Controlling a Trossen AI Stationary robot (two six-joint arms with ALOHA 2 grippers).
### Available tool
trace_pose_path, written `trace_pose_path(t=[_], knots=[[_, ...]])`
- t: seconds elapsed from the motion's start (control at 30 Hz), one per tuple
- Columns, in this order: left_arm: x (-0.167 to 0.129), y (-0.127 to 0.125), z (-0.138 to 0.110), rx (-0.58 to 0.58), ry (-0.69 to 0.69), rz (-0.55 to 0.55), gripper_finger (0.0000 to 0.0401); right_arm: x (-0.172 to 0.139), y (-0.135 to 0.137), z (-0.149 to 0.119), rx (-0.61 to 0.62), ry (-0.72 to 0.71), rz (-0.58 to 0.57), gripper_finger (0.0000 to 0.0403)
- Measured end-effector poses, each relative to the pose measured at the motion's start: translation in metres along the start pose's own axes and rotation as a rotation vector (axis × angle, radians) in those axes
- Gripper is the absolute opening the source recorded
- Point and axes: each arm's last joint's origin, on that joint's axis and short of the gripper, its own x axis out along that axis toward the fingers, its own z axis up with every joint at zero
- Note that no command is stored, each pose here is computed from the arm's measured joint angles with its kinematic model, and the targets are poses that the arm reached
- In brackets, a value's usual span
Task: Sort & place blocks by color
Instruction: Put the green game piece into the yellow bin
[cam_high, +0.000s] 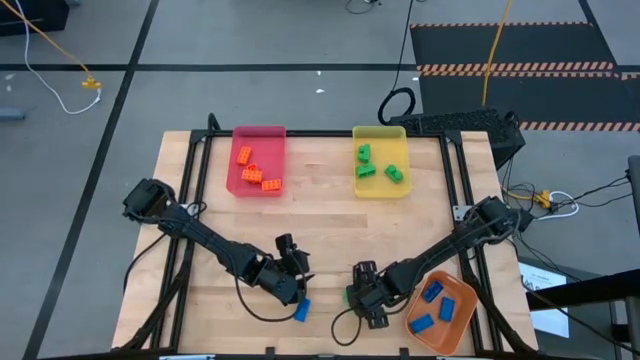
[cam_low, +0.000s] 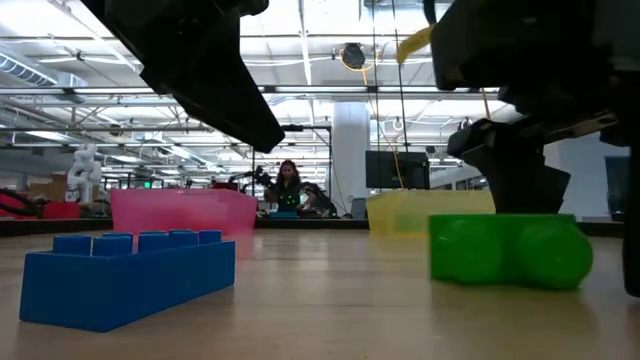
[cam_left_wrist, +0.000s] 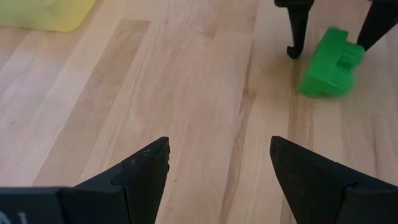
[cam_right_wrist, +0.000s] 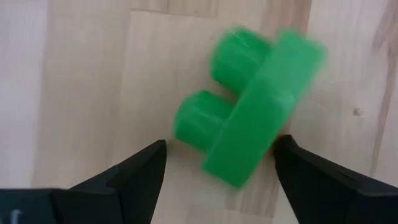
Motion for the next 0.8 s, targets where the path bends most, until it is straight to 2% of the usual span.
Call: trace_pose_path(t=[0.17,0.33,0.8], knots=[[0.001,0.001,0.001,-0.009,0.0,0.003,0.0278,0.01,-0.007,-0.002,0.042,0.051,-0.026,0.0286],[0.001,0.002,0.001,-0.015,0.001,0.005,0.0278,0.006,-0.012,0.0,0.08,0.021,-0.074,0.0282],[0.001,0.002,0.001,-0.017,0.004,0.007,0.0278,0.002,-0.014,0.001,0.076,-0.003,-0.103,0.0228]])
